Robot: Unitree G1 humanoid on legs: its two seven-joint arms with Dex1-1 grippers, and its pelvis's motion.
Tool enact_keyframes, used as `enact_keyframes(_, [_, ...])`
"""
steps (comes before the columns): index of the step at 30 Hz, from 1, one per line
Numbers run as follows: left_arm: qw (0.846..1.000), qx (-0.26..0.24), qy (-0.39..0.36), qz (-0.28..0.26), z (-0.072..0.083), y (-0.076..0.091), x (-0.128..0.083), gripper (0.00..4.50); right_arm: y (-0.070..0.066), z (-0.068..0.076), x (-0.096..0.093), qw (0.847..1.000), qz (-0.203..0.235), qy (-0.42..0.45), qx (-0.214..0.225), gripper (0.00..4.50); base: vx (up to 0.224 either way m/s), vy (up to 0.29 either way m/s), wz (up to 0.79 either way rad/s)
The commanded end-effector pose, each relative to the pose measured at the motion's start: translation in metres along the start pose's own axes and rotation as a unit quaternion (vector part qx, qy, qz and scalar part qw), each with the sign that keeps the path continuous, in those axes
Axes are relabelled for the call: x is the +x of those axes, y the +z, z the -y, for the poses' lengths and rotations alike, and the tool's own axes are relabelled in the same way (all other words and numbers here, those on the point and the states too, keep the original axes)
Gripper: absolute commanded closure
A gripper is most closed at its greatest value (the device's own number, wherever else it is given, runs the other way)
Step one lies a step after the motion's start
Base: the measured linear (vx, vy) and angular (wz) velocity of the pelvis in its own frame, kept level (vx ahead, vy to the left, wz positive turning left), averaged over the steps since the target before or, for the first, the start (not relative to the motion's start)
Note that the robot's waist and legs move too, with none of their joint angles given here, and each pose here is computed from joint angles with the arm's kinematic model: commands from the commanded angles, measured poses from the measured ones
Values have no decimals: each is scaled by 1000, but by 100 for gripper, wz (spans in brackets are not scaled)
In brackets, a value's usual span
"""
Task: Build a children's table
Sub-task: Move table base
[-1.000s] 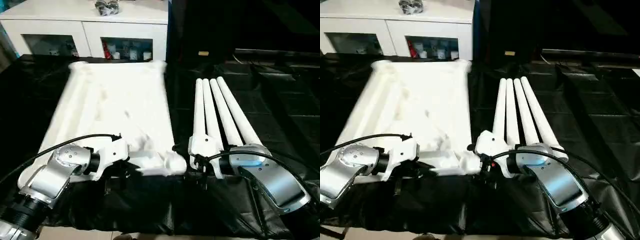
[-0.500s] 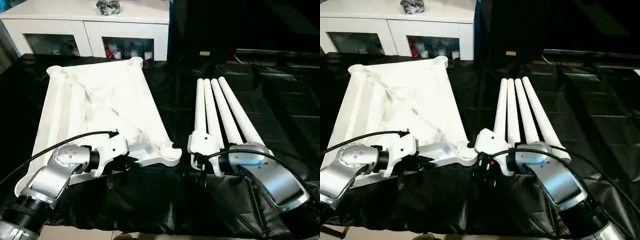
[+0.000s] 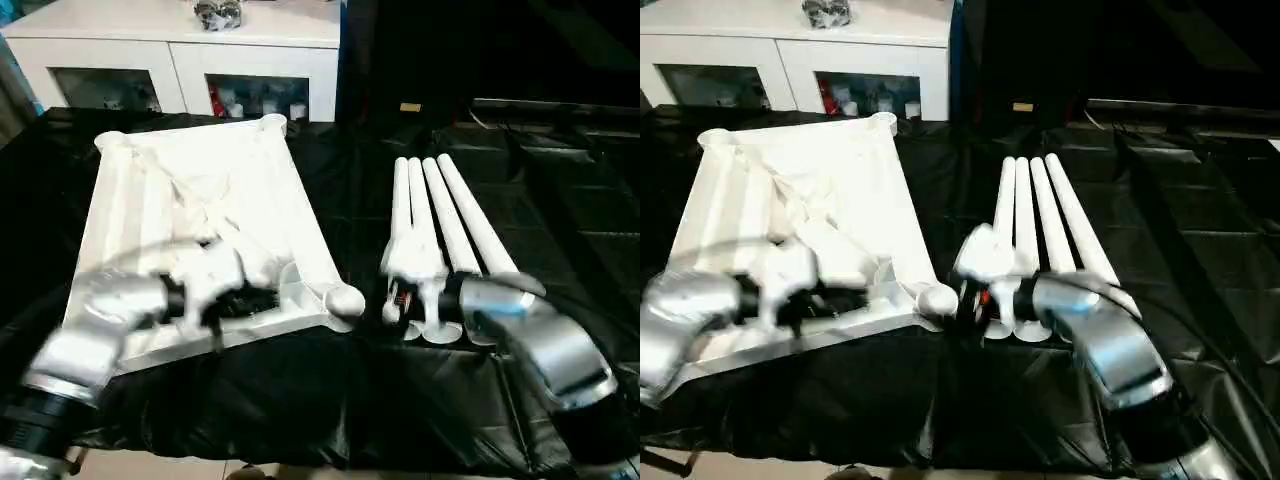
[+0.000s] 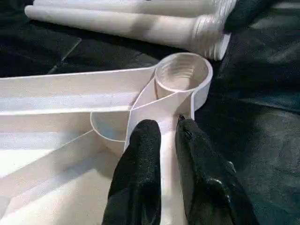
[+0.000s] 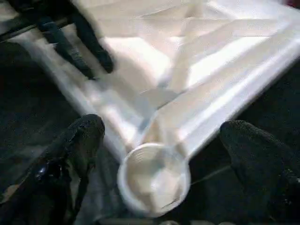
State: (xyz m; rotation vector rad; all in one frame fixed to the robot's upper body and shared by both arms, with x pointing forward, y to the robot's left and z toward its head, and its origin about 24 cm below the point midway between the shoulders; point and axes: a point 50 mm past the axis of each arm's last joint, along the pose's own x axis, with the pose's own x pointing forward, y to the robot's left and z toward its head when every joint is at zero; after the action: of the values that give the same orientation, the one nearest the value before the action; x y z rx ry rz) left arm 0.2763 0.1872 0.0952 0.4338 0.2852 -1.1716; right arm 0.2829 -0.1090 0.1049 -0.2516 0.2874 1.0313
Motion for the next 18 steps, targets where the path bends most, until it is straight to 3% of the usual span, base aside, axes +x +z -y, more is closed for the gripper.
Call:
enact_keyframes(1, [1000,8,25,15,-3,10,-2,373,-3,21,3,992,-31,-110,54,0,0,0,0])
enact_keyframes(2, [999,11,37,19,-5,12,-2,373,-6,26,5,986,-48,-146,70,0,0,0,0])
enact_keyframes(3, [998,13,57,30,-8,19,5,345,-7,34,12,971,-53,-204,110,0,0,0,0])
enact_keyframes(4, [998,13,57,30,-8,19,5,345,-7,34,12,971,-53,-204,110,0,0,0,0])
enact_keyframes(6, [998,9,54,43,-8,24,9,340,-9,40,15,956,-59,-247,147,0,0,0,0])
enact_keyframes(8, [998,11,43,50,-5,28,13,324,-9,45,17,945,-61,-277,162,0,0,0,0])
enact_keyframes(12, [998,15,36,53,-3,31,15,277,-7,47,18,939,-59,-293,172,0,0,0,0])
enact_keyframes(15, [998,13,21,52,-1,34,17,251,-7,51,20,923,-71,-330,186,0,0,0,0])
enact_keyframes(18, [999,12,16,50,0,34,18,219,-7,52,21,918,-76,-337,195,0,0,0,0])
